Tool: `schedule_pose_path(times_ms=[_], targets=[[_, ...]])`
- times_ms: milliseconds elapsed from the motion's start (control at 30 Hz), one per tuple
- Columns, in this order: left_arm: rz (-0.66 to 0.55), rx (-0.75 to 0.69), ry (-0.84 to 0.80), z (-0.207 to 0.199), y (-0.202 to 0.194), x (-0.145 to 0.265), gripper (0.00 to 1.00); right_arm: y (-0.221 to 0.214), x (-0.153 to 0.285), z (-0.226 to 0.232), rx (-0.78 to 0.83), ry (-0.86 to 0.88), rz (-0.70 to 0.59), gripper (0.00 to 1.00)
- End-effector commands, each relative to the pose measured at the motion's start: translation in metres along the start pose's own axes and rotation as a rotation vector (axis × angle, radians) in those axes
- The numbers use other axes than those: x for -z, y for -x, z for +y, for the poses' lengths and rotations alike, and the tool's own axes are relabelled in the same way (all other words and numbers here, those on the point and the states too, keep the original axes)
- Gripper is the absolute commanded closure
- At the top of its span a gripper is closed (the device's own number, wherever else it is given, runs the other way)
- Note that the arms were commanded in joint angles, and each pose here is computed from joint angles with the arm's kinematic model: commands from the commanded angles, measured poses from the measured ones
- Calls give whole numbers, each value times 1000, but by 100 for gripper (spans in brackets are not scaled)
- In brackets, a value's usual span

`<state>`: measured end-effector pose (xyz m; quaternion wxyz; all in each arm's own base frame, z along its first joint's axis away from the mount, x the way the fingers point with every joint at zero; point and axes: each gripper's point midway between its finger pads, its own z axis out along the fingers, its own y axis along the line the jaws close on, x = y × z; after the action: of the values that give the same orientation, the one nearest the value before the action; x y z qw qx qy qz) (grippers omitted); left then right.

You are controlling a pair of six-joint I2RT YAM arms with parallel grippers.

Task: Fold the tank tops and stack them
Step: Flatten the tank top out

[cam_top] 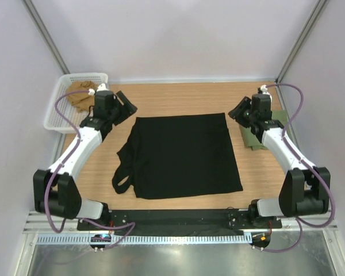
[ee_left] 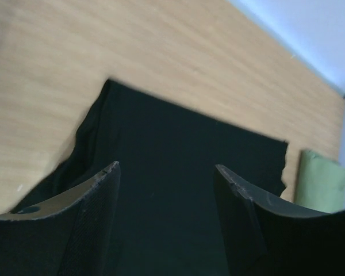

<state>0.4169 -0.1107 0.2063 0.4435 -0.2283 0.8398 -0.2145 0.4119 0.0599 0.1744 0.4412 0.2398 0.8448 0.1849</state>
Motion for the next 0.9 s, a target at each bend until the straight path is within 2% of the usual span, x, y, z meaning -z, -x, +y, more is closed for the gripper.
schedule_pose_path(times_ms=[0, 33, 133, 267, 333, 433, 500, 767, 867], targets=[[128, -57, 89, 39, -47, 19, 35, -41, 25, -25, 22, -46, 91, 56], [170, -63, 125, 54, -62, 24, 40, -48, 28, -32, 29, -64, 103, 56], [190, -85, 171, 74, -77, 38, 48, -75, 41, -54, 31, -107, 149, 57], [231, -110, 235, 97, -95, 44, 58, -108, 49, -78, 18, -150, 199, 66], [245, -117, 280, 111, -104, 47, 62, -116, 52, -81, 9, -148, 204, 67], [231, -92, 317, 128, -116, 46, 59, -130, 54, -92, 2, -168, 225, 67], [264, -74, 296, 129, -128, 44, 57, -137, 54, -99, -3, -194, 234, 64], [357, -84, 309, 142, -155, 36, 55, -146, 51, -115, 23, -252, 249, 64], [345, -93, 327, 149, -158, 38, 46, -148, 50, -115, 20, -251, 249, 64]])
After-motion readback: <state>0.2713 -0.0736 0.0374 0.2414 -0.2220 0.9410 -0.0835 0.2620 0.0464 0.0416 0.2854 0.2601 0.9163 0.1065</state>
